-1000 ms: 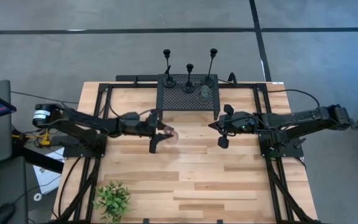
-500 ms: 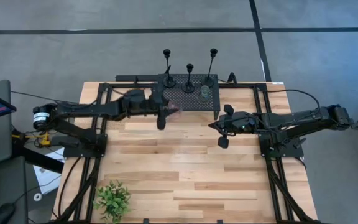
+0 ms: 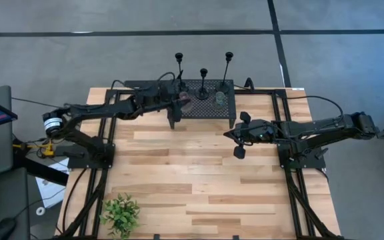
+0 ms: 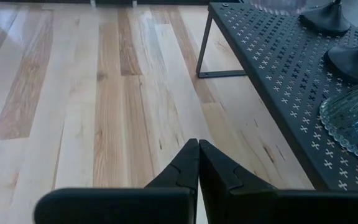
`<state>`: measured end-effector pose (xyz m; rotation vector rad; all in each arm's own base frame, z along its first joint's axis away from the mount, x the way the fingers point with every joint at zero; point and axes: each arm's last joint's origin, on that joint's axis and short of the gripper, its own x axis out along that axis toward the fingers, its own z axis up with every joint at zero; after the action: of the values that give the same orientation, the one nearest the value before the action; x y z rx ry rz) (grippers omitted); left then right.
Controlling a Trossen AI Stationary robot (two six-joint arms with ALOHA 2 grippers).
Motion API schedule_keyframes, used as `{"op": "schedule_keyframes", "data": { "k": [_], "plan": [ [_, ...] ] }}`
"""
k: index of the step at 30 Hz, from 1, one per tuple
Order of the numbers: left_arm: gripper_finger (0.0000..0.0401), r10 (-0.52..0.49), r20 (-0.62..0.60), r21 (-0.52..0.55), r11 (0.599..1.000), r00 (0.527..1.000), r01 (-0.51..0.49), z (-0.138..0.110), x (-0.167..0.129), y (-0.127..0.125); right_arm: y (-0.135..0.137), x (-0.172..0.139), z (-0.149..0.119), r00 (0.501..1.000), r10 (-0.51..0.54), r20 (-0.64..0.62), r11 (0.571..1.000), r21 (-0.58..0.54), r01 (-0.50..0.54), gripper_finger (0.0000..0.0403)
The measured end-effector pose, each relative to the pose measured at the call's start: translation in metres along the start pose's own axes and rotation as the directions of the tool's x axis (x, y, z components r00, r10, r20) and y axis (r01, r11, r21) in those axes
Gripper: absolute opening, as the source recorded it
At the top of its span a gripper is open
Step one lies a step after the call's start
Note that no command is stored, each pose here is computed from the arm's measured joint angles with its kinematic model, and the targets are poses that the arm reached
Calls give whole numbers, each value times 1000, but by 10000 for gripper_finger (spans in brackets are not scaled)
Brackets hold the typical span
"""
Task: Pick & Place candle stick holders
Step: Put the purple candle holder on the shelf
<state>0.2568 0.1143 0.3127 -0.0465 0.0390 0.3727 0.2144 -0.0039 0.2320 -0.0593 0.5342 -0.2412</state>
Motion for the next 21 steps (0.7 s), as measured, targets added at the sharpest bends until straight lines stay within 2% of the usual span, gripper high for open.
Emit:
{"op": "schedule_keyframes", "data": {
  "k": [12,21],
  "plan": [
    [141,15,-41,-24,1000,999,-16,-9,38,7,0,0,0,1000,0,0,1000,-1,0,1],
    [141,77,-74,-21,997,994,-79,-18,44,9,0,0,0,1000,1,0,1000,-19,-1,1]
  ]
}}
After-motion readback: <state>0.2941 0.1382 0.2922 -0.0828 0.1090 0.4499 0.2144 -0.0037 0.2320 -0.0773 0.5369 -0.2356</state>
